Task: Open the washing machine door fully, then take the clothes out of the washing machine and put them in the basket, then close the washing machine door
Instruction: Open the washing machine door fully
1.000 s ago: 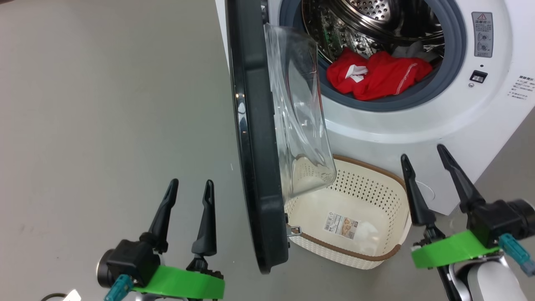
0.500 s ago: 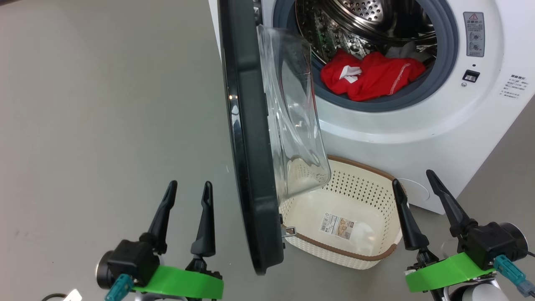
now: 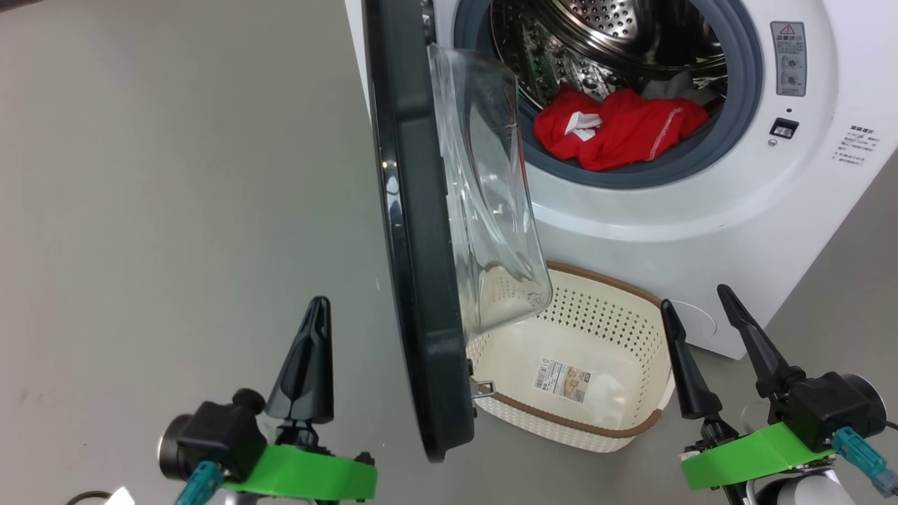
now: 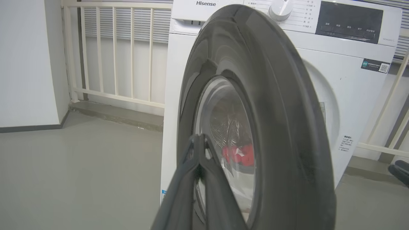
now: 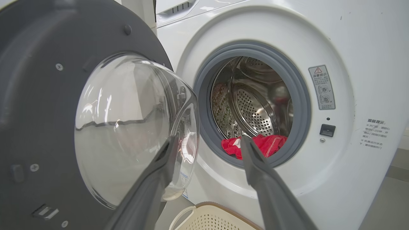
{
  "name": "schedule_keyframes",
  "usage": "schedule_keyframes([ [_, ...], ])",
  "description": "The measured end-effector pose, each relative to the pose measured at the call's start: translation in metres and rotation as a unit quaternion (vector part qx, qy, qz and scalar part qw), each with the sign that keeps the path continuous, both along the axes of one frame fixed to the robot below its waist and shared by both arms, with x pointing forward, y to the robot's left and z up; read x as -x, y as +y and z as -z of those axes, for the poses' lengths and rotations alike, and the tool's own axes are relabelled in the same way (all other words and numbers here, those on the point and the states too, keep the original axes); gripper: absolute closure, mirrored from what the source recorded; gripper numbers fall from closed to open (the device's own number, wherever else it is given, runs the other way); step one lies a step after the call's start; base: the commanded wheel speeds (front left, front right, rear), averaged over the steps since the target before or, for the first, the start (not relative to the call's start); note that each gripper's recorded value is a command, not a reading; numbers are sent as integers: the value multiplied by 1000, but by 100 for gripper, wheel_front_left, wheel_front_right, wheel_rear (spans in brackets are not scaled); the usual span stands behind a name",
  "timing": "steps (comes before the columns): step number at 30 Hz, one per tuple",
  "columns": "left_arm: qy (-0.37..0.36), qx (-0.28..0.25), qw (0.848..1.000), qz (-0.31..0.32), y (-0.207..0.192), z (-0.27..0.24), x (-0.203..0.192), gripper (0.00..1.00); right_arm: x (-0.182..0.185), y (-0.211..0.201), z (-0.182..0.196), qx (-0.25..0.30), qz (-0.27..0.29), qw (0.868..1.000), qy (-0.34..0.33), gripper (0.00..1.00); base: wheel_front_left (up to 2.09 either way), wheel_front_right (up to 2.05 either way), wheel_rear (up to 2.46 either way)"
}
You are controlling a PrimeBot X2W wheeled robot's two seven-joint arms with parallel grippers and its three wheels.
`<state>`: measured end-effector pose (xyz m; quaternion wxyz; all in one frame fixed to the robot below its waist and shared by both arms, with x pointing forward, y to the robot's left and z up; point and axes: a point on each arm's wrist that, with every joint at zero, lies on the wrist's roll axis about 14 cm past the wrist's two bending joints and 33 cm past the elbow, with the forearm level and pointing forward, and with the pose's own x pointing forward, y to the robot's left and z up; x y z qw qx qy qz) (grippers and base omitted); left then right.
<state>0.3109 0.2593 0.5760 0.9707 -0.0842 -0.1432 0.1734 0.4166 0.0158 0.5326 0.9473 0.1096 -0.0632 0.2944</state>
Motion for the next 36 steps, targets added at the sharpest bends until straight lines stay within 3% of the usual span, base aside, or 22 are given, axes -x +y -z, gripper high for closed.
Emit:
schedule_keyframes([
  [12, -116, -54, 992, 20, -22, -79, 8, 100, 1, -9, -4, -14, 12, 1000, 3, 0, 0, 0, 0],
  [18, -152, -74, 983, 67, -51, -104, 10, 100, 2, -13, -7, -15, 17, 1000, 1, 0, 0, 0, 0],
  [25, -141, -77, 979, 122, -81, -103, 1, 100, 2, -15, -6, -18, 20, 1000, 3, 0, 0, 0, 0],
  [36, -32, -48, 983, 176, -106, -42, -25, 100, 2, -26, -5, -22, 35, 999, 7, 0, 0, 0, 0],
])
